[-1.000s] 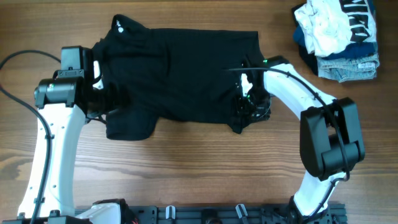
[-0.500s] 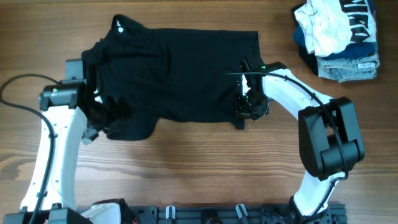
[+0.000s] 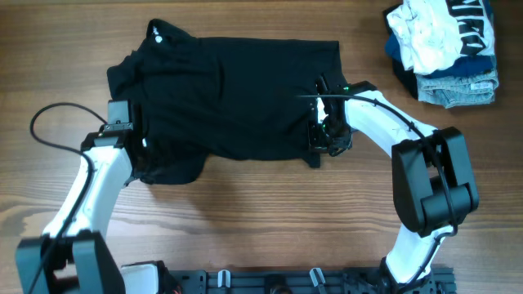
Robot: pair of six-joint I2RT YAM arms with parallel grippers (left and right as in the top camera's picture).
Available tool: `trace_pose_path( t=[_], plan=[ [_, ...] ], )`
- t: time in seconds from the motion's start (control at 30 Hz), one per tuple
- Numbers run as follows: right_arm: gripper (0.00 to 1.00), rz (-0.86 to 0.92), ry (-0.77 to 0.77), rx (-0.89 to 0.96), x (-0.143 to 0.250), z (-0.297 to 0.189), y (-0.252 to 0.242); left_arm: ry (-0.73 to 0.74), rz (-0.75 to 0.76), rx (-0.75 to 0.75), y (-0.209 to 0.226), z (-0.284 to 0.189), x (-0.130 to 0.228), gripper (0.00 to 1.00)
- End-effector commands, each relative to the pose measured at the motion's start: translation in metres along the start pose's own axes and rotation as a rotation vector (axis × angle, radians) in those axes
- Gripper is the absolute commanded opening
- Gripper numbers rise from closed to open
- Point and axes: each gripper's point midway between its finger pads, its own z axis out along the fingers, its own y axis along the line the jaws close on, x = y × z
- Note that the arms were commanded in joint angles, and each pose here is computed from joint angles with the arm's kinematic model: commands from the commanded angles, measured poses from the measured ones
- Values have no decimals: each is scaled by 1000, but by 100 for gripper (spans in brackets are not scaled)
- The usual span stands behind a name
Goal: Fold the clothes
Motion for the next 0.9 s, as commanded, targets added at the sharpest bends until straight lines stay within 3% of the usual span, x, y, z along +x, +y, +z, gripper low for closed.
trace_pose_path(
  t=[0.0, 0.1, 0.17, 0.27, 0.37, 0.5, 0.7, 0.87],
  plan=[
    [4, 3, 28, 23, 4, 15, -6, 40, 85, -49, 7, 23, 2, 89],
    [4, 3, 28, 24, 4, 15, -6, 49, 86, -51, 6, 34, 0, 81],
    [4, 3, 25, 23, 3, 15, -6, 59, 87, -54, 5, 40, 0, 63],
    [4, 3, 24, 23, 3, 15, -6, 80, 89, -60, 5, 47, 3, 48],
    [4, 2, 22, 23, 3, 15, -5, 114, 92, -68, 6, 55, 9, 25],
    [4, 1, 19, 22, 2, 15, -5, 128, 90, -73, 7, 58, 11, 4],
    [4, 54, 50, 30, 3, 3, -10, 170, 54, -18, -2, 47, 18, 4],
    [4, 98, 15, 18, -8, -45, -16, 193, -3, 59, -13, -4, 19, 4]
  ],
)
